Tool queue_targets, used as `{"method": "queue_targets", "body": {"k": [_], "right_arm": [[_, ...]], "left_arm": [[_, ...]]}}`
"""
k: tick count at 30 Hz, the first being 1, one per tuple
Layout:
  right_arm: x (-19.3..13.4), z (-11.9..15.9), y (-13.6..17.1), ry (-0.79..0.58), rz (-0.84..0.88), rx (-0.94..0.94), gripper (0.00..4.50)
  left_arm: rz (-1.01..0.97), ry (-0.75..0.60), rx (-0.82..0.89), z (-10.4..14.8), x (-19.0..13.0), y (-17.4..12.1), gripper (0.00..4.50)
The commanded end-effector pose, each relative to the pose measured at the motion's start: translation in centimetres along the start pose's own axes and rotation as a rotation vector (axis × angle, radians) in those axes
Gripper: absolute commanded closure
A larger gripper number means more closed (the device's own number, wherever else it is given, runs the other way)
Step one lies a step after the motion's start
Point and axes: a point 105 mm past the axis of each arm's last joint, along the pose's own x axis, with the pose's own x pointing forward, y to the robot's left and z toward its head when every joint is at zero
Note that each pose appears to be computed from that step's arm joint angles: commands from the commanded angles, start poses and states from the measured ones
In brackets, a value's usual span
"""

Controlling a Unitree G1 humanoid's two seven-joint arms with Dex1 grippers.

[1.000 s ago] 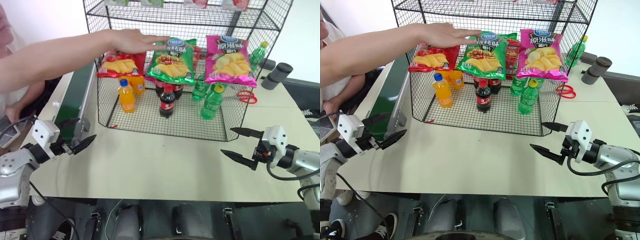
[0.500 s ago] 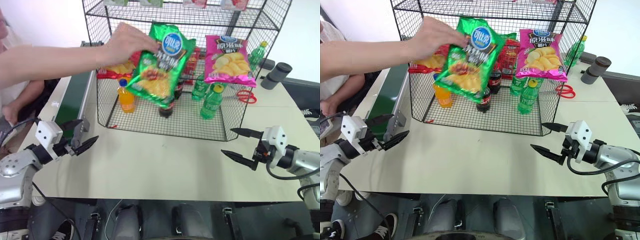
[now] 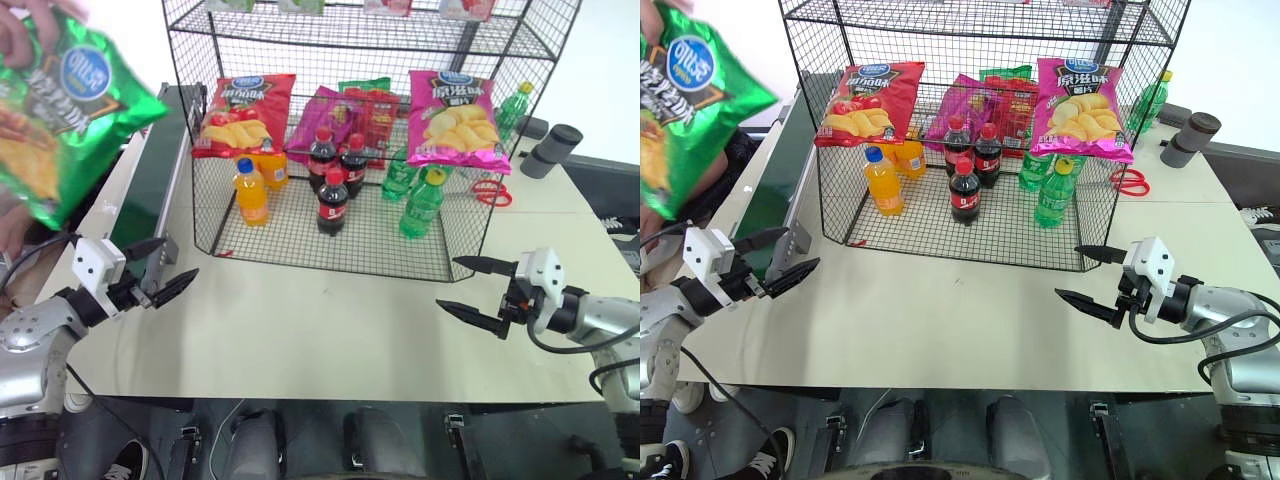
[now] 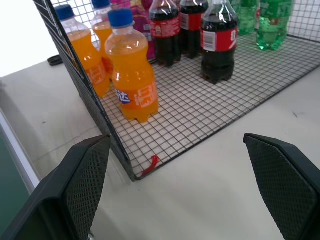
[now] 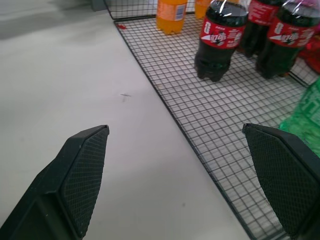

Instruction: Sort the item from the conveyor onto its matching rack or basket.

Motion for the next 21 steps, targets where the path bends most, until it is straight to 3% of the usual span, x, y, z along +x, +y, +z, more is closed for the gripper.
{"method": "queue_targets", "body": {"k": [1,10,21], "right_arm": [[0.0,1.2,-0.1,-0.023,0.011,-0.044,0.03],[0.6,1.5,-0.1,-0.038,0.017,-0.047,0.03],[1.2,1.6,-0.2,-0.042,0.035,-0.063,0.03]], "left_arm": [[0.012,-0.049,-0.015,1.5,-0.4,0.3,0.00],[0.040,-0.067,-0.105,1.9,-0.5,0.7,0.00],[0.069,-0.044,0.025,1.7,-0.6,0.7,0.00]]}}
